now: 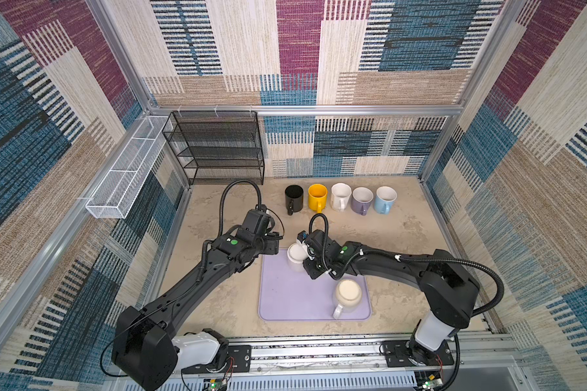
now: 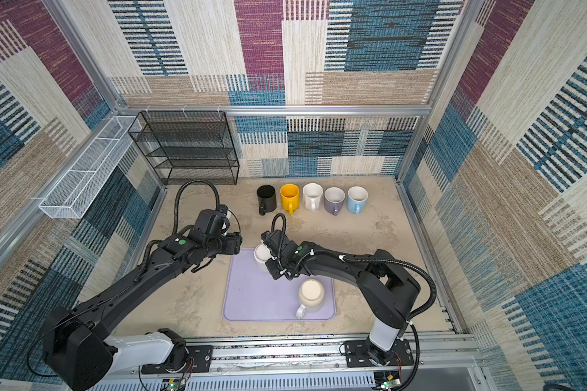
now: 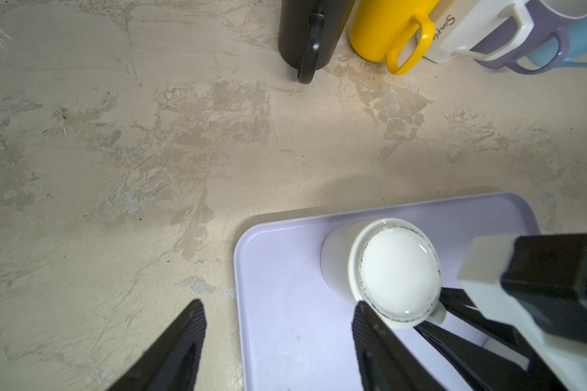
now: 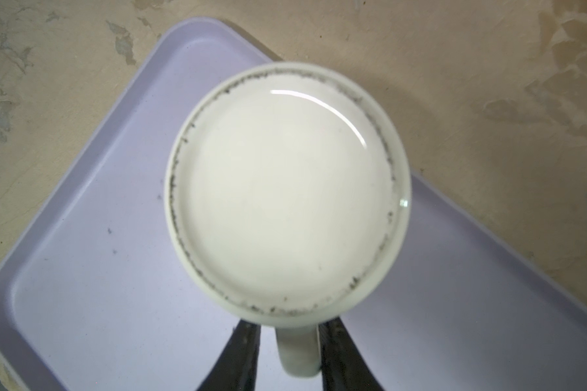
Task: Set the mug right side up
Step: 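Lower the right gripper onto the white mug's handle and close it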
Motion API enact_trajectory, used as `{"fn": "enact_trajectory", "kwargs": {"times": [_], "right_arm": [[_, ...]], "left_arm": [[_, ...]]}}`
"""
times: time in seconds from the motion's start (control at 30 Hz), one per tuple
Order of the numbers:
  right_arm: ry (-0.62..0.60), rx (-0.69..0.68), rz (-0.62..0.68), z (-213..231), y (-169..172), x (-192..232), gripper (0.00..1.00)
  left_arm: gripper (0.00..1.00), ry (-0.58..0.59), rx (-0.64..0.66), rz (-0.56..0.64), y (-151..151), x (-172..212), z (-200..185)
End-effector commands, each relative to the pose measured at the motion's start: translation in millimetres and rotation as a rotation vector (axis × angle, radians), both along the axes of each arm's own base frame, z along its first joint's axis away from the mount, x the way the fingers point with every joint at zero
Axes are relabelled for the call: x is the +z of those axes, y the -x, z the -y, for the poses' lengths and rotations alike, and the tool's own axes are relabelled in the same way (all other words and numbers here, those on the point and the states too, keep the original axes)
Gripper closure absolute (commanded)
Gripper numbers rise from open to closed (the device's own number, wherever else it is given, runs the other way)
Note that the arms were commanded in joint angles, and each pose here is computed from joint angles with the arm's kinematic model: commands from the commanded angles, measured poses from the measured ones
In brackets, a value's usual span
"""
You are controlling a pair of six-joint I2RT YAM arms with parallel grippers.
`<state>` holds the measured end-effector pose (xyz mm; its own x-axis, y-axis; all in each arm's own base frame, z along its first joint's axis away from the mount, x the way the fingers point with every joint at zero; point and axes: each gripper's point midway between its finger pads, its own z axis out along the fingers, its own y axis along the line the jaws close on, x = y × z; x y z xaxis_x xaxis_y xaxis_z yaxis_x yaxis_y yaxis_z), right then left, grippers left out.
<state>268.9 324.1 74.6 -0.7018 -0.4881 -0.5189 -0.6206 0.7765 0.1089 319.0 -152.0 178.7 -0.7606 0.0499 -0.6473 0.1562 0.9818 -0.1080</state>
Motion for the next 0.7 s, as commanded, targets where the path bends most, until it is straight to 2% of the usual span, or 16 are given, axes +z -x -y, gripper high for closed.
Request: {"fn": "enact_trajectory", "kwargs": {"times": [0.0,0.67], "right_arm": [[0.005,-0.003,0.016,-1.6,-3.7,2.5,0.69],[0.020,-0.012,0.028,-2.9,-8.9,4.7,0.78]], "left_arm": [[0.30,-0.015,0.008,0.002,-0.3,-0.1,-2.8],[0.30,-0.015,-0.008,0.010,-1.7,5.5,-0.4]]}}
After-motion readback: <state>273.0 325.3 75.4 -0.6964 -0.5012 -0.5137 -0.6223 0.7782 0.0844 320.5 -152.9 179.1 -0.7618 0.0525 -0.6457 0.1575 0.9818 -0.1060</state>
